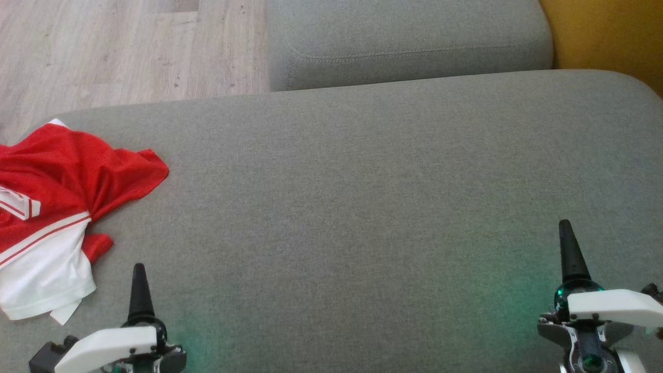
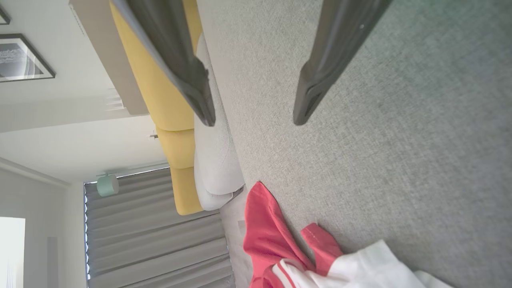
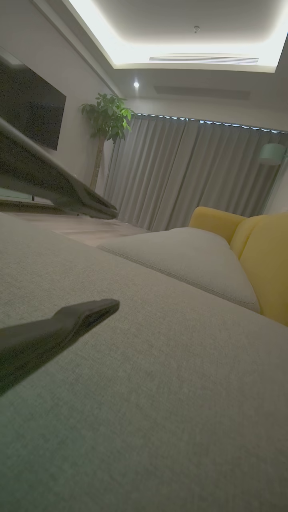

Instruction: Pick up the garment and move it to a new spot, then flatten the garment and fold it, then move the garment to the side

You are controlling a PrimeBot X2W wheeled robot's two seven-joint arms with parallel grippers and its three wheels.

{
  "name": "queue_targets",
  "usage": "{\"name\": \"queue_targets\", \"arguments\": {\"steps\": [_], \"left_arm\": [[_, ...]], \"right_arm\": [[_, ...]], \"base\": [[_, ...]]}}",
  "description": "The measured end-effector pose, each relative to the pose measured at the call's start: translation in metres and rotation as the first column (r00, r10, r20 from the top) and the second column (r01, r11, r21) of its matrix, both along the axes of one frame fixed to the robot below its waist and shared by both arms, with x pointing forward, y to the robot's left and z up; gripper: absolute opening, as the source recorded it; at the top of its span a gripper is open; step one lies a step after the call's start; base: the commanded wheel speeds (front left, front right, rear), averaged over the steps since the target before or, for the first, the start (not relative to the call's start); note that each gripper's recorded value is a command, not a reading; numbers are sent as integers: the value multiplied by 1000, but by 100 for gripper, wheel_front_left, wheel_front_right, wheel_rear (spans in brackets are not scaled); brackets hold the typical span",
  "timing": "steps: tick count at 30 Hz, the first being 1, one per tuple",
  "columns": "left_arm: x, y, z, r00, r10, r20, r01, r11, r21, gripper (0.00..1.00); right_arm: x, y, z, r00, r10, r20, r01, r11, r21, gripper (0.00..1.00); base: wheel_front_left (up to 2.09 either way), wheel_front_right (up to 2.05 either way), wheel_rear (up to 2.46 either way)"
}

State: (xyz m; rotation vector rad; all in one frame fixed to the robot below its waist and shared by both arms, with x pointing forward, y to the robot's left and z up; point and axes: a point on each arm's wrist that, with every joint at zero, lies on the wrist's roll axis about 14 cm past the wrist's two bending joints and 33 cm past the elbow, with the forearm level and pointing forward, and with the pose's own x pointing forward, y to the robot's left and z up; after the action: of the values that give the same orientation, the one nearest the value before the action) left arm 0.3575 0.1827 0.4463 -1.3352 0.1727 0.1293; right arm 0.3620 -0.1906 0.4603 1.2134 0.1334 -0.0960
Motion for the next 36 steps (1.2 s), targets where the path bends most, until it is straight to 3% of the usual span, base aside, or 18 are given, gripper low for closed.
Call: {"name": "queue_targets", "arguments": {"steps": [16, 36], "left_arm": [[0, 0, 1, 999, -35, -6, 35, 972, 233, 100], [0, -1, 6, 997, -82, 11, 66, 870, 489, 100]], "right_arm": [[2, 12, 7, 998, 64, 22, -57, 967, -247, 100], [3, 28, 10, 988, 153, 25, -119, 849, -515, 100]], "base": [[0, 0, 0], [0, 0, 0]]}}
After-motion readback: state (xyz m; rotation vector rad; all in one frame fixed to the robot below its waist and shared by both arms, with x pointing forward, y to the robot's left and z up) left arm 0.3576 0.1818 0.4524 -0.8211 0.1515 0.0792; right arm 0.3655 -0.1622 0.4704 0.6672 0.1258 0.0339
